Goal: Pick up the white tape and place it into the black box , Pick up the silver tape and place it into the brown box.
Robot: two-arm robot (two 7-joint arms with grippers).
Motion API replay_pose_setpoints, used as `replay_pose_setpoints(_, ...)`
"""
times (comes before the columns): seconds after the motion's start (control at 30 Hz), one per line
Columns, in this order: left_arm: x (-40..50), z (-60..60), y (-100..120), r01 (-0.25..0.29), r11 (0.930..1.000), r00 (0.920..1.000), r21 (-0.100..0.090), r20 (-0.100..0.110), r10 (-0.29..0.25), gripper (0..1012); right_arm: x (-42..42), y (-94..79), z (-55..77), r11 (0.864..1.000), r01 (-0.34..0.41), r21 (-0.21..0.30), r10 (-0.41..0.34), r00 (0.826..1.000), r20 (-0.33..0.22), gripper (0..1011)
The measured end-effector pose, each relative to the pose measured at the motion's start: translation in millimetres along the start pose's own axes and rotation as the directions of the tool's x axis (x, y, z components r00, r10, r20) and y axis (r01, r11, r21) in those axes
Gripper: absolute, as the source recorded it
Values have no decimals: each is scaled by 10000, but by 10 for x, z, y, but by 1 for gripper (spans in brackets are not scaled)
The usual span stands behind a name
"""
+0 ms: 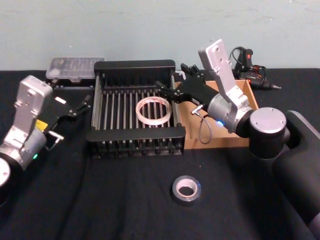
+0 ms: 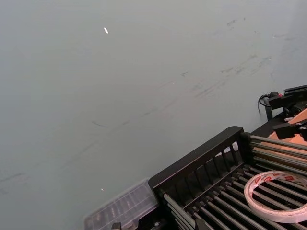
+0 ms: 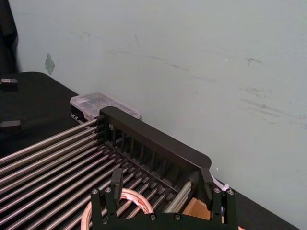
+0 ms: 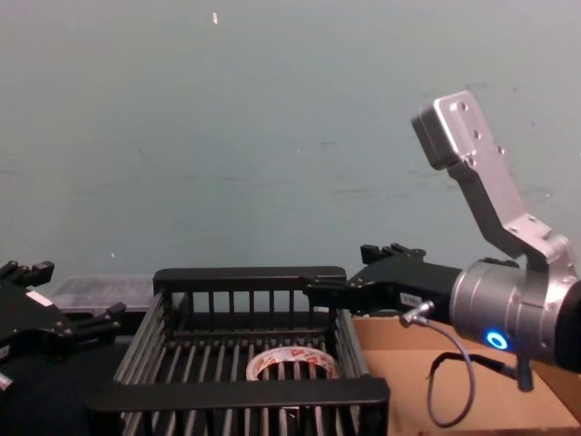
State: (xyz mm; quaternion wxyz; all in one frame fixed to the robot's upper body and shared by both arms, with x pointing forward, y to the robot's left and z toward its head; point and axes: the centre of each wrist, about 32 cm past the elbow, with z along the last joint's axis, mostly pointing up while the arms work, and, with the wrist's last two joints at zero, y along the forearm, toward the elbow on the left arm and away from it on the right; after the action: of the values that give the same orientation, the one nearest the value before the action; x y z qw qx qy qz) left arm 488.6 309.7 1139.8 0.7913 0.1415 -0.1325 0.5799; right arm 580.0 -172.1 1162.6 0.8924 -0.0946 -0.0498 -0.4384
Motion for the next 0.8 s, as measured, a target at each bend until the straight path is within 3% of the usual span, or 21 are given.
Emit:
replay_pose_setpoints(0.4, 0, 0, 0, 0, 10000, 10000, 1, 0, 0, 1001, -13, -182, 30, 10000, 49, -31, -50, 9998, -195, 1002)
replay_pose_setpoints(0.8, 0, 0, 0, 0, 10000, 10000, 0, 0, 0, 1001, -31, -538, 94, 9999, 121, 65, -118, 9990, -427, 1002)
